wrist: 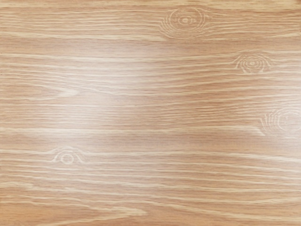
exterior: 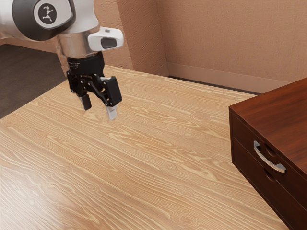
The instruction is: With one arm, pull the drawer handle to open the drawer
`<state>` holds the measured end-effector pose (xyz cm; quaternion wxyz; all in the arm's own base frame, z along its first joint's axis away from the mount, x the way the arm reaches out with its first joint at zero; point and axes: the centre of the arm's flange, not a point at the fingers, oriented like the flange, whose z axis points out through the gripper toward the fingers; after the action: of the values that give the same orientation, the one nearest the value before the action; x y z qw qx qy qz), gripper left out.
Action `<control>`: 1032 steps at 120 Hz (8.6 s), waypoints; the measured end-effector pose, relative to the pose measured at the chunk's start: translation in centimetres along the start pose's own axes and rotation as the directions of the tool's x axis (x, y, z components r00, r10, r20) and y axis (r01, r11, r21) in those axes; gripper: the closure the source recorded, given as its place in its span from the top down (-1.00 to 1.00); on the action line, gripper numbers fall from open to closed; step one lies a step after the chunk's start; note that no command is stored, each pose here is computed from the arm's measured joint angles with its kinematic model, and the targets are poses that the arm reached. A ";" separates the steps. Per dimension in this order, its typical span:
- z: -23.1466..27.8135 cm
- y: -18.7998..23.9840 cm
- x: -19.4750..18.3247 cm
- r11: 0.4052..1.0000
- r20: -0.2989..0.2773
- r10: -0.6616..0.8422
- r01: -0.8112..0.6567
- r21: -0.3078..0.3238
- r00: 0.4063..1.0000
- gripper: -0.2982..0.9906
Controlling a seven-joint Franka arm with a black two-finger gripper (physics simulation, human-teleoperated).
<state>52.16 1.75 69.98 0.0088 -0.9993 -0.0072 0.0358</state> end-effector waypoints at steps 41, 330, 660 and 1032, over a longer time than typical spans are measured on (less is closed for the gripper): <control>-1.0 -2.7 0.8 0.998 -0.093 -0.061 0.060 -0.010 0.994 0.54; 9.7 26.4 5.1 0.459 -0.020 -0.857 0.745 -0.484 0.515 0.27; 12.8 26.1 3.2 0.448 -0.006 -0.870 0.785 -0.428 0.494 -0.68; 12.9 17.3 -9.1 0.344 0.007 -0.915 0.793 -0.503 0.402 -0.51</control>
<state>42.42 -15.42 57.47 -0.1927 -0.8105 -0.5407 -0.1166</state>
